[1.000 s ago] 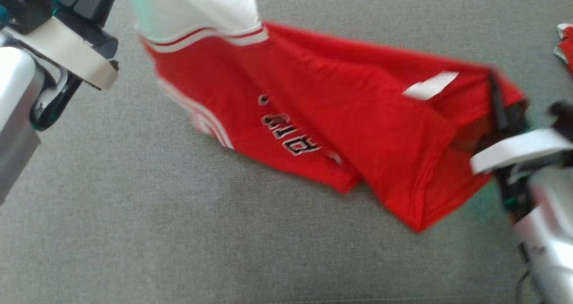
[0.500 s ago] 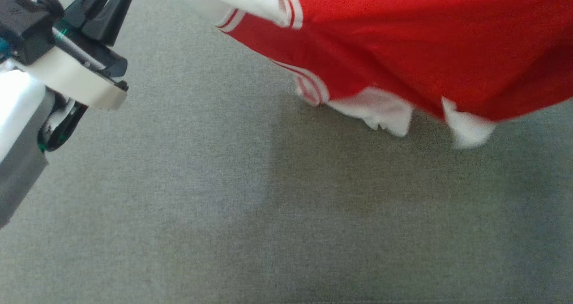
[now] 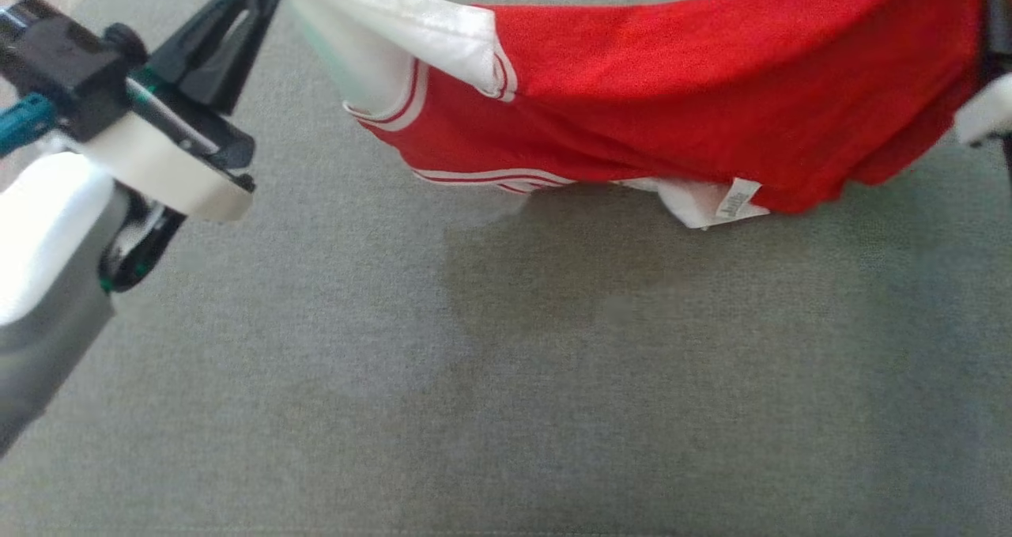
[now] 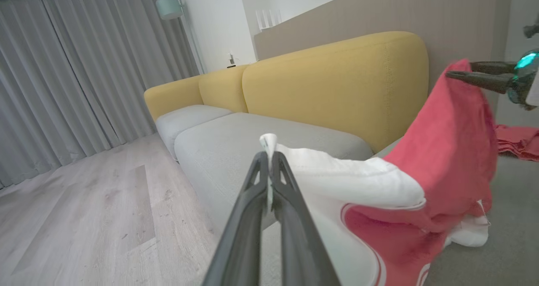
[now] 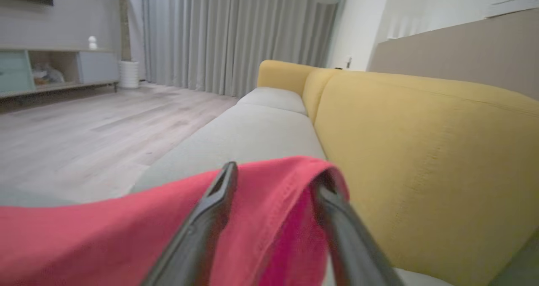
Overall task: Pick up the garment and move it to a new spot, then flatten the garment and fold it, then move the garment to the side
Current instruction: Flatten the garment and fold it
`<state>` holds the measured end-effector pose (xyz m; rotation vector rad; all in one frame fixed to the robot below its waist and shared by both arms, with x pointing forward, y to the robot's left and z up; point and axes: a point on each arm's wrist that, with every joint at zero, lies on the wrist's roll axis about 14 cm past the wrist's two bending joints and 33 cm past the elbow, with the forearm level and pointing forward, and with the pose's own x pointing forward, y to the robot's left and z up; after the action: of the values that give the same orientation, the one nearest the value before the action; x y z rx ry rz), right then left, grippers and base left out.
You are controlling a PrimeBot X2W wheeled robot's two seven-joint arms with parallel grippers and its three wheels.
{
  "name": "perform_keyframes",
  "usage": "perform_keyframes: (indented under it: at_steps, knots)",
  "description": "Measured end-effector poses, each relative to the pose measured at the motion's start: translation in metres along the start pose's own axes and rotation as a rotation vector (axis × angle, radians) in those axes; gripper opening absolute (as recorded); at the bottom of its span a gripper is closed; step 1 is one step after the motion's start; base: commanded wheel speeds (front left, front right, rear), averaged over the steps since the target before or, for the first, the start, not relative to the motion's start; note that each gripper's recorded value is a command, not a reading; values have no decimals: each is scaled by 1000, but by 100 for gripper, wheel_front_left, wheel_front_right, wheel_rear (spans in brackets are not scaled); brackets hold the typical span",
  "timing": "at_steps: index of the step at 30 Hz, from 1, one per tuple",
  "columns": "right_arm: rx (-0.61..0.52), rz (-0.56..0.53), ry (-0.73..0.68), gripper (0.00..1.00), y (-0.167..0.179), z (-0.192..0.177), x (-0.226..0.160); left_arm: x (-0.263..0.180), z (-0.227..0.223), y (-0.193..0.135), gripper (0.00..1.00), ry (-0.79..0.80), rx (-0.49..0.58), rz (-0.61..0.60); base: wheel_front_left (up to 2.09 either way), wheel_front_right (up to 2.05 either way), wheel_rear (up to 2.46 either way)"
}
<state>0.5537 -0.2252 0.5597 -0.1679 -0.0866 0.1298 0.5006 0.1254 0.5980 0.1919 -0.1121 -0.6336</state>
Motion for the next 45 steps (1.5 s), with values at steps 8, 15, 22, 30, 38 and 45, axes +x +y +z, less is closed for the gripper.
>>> perform_keyframes:
  at_steps: [8,15,22,30,38,45]
  knots:
    - [-53,139,200,100,38,-62,5,2,-26,2,0,51,-9,14,0,0,0]
    - [-19,201,228,100,55,-83,-33,9,20,14,0,-87,58,73,0,0,0]
    - [155,379,420,100,124,-138,-126,9,35,18,0,-132,87,90,0,0,0]
    - [227,387,449,100,134,-145,-129,14,25,17,0,-120,79,74,0,0,0]
    - [240,413,443,70,148,-147,-112,13,19,22,0,-114,78,86,0,0,0]
    - [249,425,442,53,156,-149,-104,14,14,24,0,-106,70,90,0,0,0]
